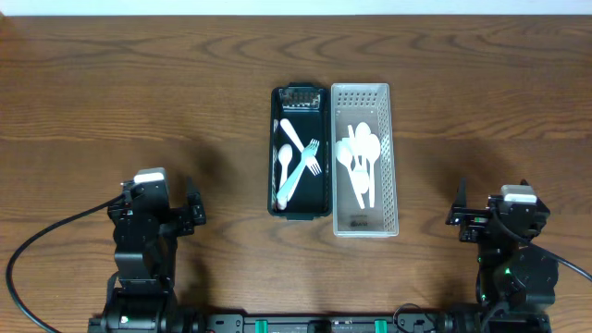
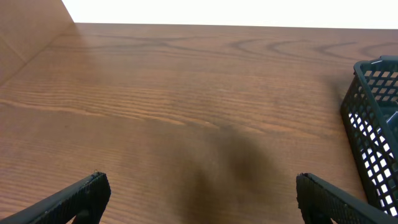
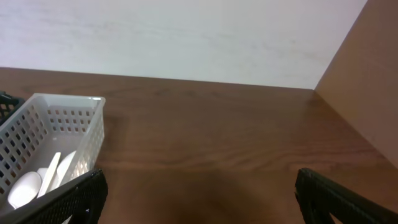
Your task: Pack container
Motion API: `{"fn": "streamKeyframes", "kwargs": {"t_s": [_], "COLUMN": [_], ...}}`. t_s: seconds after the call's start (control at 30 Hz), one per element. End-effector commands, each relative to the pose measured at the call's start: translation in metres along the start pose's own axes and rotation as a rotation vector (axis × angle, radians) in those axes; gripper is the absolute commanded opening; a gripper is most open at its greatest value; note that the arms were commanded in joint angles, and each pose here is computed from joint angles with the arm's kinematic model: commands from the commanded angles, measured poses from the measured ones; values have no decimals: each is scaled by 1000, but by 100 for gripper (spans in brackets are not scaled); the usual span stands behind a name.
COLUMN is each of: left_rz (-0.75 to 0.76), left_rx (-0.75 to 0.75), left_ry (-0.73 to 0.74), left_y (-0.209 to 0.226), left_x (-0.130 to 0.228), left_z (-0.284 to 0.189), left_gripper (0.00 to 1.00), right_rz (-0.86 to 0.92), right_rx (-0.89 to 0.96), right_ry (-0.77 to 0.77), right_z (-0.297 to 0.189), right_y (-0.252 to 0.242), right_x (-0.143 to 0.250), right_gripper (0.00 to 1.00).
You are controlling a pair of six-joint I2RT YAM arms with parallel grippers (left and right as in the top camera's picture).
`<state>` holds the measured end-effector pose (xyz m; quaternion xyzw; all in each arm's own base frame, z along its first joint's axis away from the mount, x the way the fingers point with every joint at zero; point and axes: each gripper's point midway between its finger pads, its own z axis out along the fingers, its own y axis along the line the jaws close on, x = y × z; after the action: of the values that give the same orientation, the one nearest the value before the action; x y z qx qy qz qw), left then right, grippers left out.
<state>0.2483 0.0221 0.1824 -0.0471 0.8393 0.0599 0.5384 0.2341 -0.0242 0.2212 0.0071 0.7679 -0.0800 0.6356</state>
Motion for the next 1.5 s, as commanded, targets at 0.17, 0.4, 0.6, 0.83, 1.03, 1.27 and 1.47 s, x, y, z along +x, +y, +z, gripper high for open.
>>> {"fn": "streamKeyframes", "kwargs": {"t_s": [0.17,0.4,0.6,0.83,1.03,1.27,1.47], "left_rz": [16,16,16,16,16,16,16], "left_rx": [-8,-8,-8,-8,-8,-8,-8], "left_ry": [-1,-1,-1,-1,-1,-1,-1], "left_y": [1,1,1,1,1,1,1], "left_x": [1,1,1,1,1,1,1], "left_z": [-1,-1,-1,-1,-1,-1,-1], "left_gripper": [98,98,98,98,98,98,98], "right_rz": [-23,-49,-74,-91,-92,-94,-26], "right_rx": [-6,-28,-48,-62,-64,-130,-173], "right_ry": [90,304,509,649,637,445,-60], "right_z": [-2,-12,-33,-51,-51,-45,-22], "right_y": [2,6,8,8,9,22,35], "right_x": [23,75,121,150,148,117,9], "right_gripper": [99,99,99,99,99,99,99]}}
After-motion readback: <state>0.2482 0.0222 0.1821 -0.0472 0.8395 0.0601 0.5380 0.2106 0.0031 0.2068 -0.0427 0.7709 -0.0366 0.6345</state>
